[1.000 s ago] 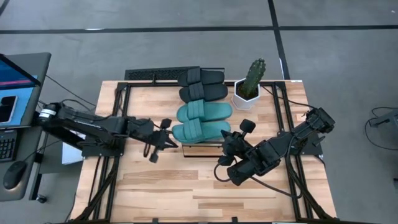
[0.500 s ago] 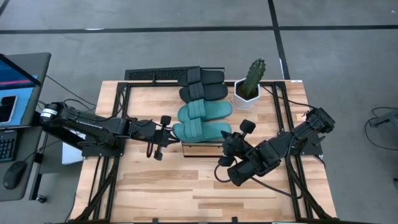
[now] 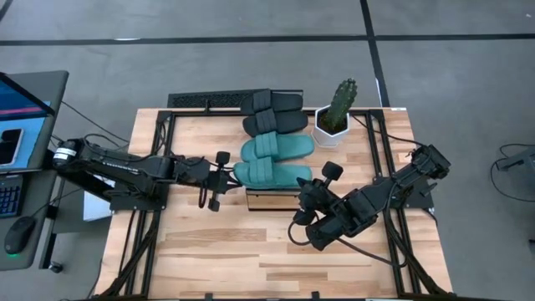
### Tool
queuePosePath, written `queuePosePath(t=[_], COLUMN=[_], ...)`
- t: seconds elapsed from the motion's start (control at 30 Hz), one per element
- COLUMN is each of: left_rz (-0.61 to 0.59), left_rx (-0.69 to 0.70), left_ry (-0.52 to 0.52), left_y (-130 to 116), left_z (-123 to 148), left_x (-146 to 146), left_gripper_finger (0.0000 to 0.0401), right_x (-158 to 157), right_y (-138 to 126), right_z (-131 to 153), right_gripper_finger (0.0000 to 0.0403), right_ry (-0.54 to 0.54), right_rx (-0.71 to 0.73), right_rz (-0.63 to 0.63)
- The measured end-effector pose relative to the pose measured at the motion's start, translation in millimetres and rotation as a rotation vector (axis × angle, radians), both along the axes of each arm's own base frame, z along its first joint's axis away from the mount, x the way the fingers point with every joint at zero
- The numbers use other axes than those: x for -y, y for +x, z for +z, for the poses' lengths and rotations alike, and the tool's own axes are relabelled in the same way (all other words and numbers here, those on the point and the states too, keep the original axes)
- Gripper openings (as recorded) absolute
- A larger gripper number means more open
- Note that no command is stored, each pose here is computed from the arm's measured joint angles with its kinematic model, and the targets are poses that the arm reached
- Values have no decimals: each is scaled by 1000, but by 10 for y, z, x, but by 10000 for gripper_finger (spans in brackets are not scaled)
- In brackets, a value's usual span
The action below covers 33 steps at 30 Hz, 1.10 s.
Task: Pick and place slides into the shelf
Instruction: Adjust the black and green slippers
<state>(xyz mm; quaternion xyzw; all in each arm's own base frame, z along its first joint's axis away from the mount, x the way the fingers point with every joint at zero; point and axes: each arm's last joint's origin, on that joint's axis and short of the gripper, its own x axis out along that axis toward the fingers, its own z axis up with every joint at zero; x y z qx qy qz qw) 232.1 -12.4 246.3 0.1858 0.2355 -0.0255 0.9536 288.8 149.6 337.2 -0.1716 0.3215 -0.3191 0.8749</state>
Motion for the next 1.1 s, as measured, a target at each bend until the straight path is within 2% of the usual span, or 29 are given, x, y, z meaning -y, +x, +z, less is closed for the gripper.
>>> queuePosePath(t=[0.23,0.43,0.53,0.6,0.67,0.73,0.87,1.1], left_rz=[-19,-66,-109,-146,-170,-182,-201,-154], left_rx=[1,4,26,32,51,67,100,144], left_ry=[-72,-151,-196,-205,-207,-218,-245,-238], left_y=[1,0,4,-5,-17,-14,-14,-24], left_z=[0,7,33,45,78,124,235,275], left_x=[8,101,176,232,283,329,419,512], left_gripper_finger=[0,0,0,0,0,0,0,0], right_x=[-34,-135,-179,-203,-213,-206,-180,-108], right_y=[35,232,309,427,440,526,636,836], right_z=[-10,-146,-239,-259,-288,-268,-333,-467], right_gripper_finger=[0,0,0,0,0,0,0,0], right_ry=[88,139,130,130,130,162,173,218], right_rx=[16,15,-7,32,10,50,44,43], right_rz=[15,57,83,97,121,134,156,165])
